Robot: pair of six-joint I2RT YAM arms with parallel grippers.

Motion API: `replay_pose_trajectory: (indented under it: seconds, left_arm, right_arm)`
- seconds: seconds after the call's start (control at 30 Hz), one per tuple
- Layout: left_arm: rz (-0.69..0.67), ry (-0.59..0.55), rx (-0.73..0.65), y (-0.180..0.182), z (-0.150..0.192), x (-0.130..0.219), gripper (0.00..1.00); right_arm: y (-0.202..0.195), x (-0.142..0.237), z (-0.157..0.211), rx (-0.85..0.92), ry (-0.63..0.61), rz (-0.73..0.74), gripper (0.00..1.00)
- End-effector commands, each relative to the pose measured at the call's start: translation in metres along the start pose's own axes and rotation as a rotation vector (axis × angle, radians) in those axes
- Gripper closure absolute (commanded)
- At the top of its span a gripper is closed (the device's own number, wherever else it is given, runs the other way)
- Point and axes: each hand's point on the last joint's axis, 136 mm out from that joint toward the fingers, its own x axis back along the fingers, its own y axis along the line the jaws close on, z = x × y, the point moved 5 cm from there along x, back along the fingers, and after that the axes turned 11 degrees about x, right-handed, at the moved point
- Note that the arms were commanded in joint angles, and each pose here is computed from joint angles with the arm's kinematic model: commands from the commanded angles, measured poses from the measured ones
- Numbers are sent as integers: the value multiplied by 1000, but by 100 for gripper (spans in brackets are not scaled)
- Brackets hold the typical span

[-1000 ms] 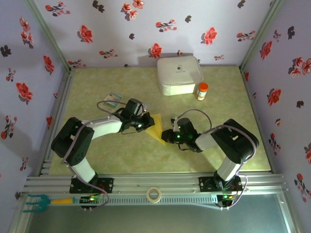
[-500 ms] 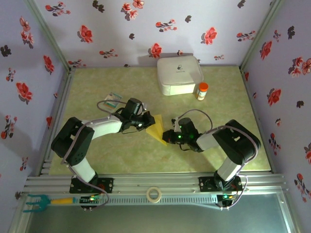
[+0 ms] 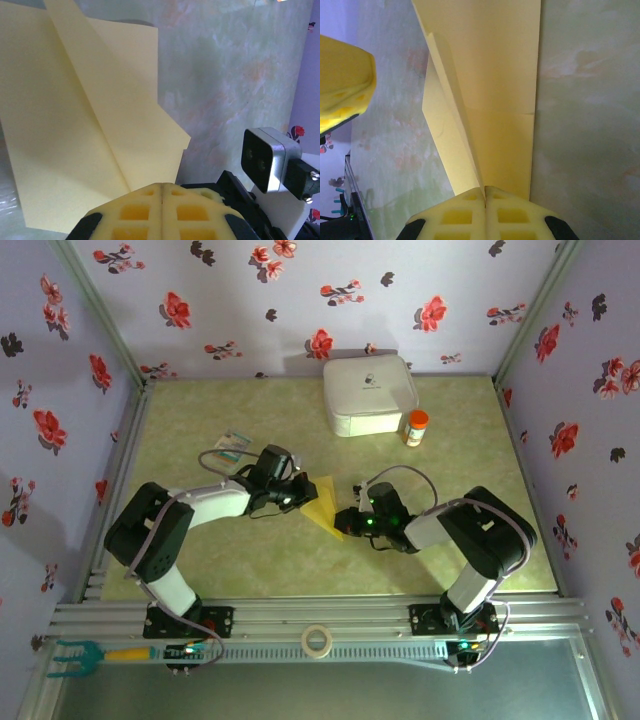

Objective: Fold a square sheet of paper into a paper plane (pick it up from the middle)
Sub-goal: Fourth fold the wing at the center of the table.

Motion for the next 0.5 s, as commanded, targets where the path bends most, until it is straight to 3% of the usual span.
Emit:
replay_pose_trajectory:
  seconds: [0.0, 0.47]
  left_arm:
    - [28, -12, -5, -7, 2, 8, 97]
    - [39, -30, -10, -10, 1, 12, 98]
  right_arm:
    - [-9, 1, 15, -15, 61, 21, 96]
    - [-9, 3, 18, 13, 100, 11, 95]
